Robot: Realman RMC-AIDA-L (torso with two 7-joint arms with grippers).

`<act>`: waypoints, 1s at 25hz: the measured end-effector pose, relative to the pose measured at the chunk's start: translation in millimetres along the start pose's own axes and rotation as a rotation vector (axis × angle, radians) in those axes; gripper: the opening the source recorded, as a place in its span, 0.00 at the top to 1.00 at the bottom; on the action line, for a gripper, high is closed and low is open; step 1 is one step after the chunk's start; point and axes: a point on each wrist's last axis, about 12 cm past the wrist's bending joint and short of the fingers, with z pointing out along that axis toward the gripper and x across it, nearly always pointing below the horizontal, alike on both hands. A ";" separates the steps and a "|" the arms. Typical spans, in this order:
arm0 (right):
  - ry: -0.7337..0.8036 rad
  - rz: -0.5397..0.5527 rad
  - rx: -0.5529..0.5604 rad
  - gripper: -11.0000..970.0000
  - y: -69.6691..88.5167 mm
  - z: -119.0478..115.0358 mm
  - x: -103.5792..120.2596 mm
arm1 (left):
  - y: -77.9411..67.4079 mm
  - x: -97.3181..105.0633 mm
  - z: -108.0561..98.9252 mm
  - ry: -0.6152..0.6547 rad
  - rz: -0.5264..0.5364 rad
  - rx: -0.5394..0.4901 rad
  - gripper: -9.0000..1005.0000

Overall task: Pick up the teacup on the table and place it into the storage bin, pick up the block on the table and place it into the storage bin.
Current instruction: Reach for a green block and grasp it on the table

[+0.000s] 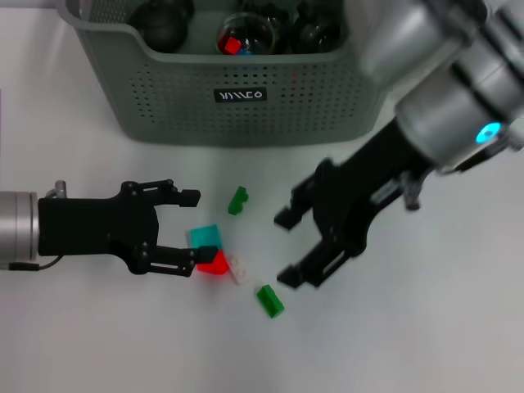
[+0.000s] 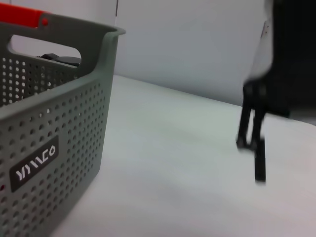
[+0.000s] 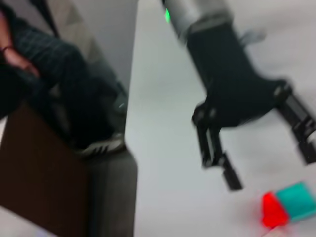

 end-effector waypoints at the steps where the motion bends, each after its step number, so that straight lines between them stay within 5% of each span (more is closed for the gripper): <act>1: 0.007 -0.004 -0.010 0.14 -3.3 6.4 2.9 | 0.0 0.3 0.1 0.000 -0.001 -0.002 0.12; 7: 0.064 -0.104 -0.005 0.14 -15.5 35.3 13.3 | -0.7 2.9 2.9 -0.006 -0.020 -0.004 0.12; 19: 0.203 -0.302 0.022 0.14 -14.2 75.8 22.6 | 0.8 7.0 14.3 -0.018 -0.067 -0.026 0.12; 25: 0.233 -0.350 0.044 0.22 -11.5 91.7 20.1 | 1.6 6.4 12.1 -0.040 -0.076 -0.040 0.12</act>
